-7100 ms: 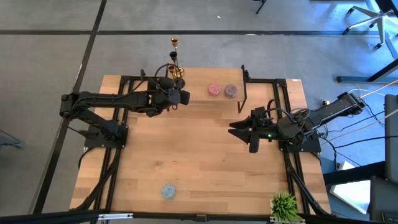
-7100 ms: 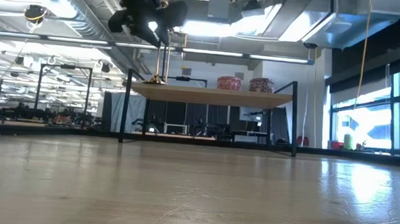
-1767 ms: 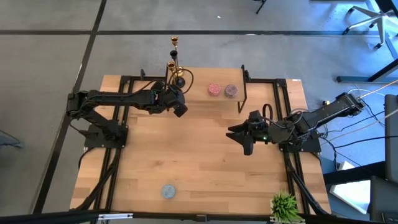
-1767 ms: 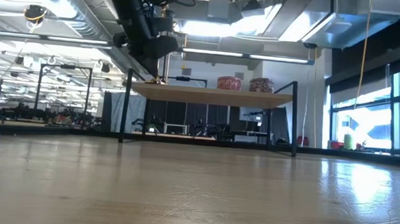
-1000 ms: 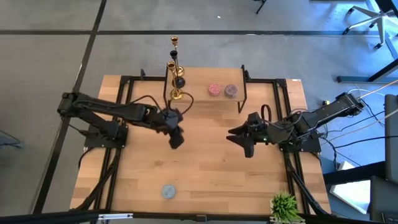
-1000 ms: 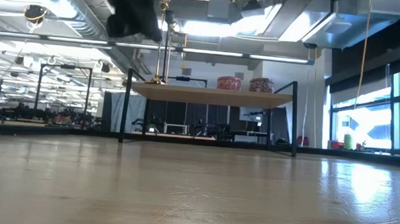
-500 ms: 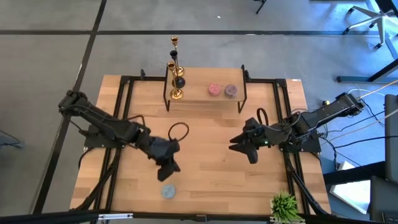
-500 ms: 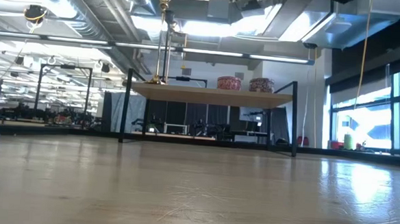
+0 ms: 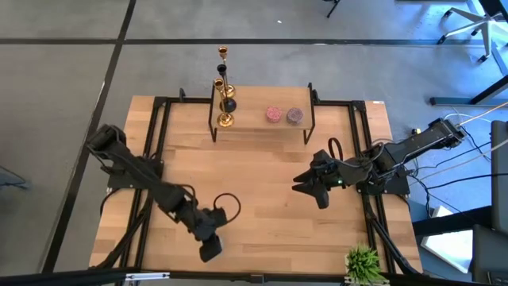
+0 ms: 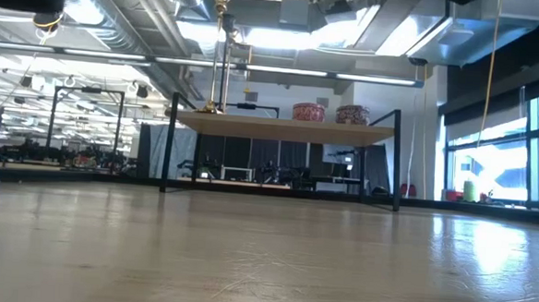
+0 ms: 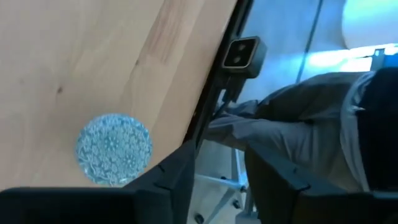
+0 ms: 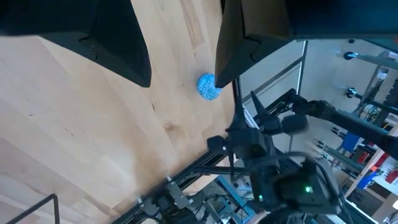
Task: Pick & Place candle stick holders
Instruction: Put the blue candle on the shelf
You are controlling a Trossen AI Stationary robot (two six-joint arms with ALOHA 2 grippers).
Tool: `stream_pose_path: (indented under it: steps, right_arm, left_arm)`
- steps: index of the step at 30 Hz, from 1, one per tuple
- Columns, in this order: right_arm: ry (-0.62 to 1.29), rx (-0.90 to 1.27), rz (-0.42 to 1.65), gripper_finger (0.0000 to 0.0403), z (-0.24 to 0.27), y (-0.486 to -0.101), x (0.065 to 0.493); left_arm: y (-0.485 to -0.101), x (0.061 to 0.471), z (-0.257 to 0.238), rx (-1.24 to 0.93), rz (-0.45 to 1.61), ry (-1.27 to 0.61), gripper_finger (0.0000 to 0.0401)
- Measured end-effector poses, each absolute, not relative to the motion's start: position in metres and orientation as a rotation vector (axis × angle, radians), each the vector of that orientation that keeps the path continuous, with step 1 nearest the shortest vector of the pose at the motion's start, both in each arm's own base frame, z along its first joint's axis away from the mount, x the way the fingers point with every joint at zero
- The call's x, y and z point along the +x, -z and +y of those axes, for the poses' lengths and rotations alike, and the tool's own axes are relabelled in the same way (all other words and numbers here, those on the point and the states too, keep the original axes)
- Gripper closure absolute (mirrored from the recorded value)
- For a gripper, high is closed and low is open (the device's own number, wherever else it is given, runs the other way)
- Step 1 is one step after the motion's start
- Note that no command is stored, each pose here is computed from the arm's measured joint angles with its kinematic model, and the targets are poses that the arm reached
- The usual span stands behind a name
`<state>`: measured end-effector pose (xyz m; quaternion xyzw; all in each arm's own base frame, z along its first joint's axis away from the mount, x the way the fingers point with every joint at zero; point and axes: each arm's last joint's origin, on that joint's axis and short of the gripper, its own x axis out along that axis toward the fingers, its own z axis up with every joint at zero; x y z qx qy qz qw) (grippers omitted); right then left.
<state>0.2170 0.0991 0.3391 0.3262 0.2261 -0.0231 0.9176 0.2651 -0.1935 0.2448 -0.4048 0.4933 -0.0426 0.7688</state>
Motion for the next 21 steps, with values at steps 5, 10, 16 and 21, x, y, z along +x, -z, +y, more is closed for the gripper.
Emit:
stream_pose_path:
  steps: [5, 10, 16, 21]
  right_arm:
    - [0.047, 0.671, 0.465, 0.0219, 0.099, -0.339, 0.217]
    - [0.054, 0.668, 0.461, 0.0219, 0.099, -0.339, 0.217]
    - [0.070, 0.661, 0.451, 0.0219, 0.098, -0.339, 0.217]
    - [0.074, 0.658, 0.448, 0.0219, 0.098, -0.339, 0.217]
  left_arm:
    - [-0.233, 0.264, -0.202, -0.951, 1.149, 0.045, 0.0224]
    - [-0.215, 0.265, -0.199, -1.081, 1.355, -0.091, 0.0171]
    - [-0.198, 0.273, -0.196, -1.161, 1.455, -0.159, 0.0118]
    - [-0.196, 0.280, -0.190, -1.169, 1.418, -0.181, 0.0094]
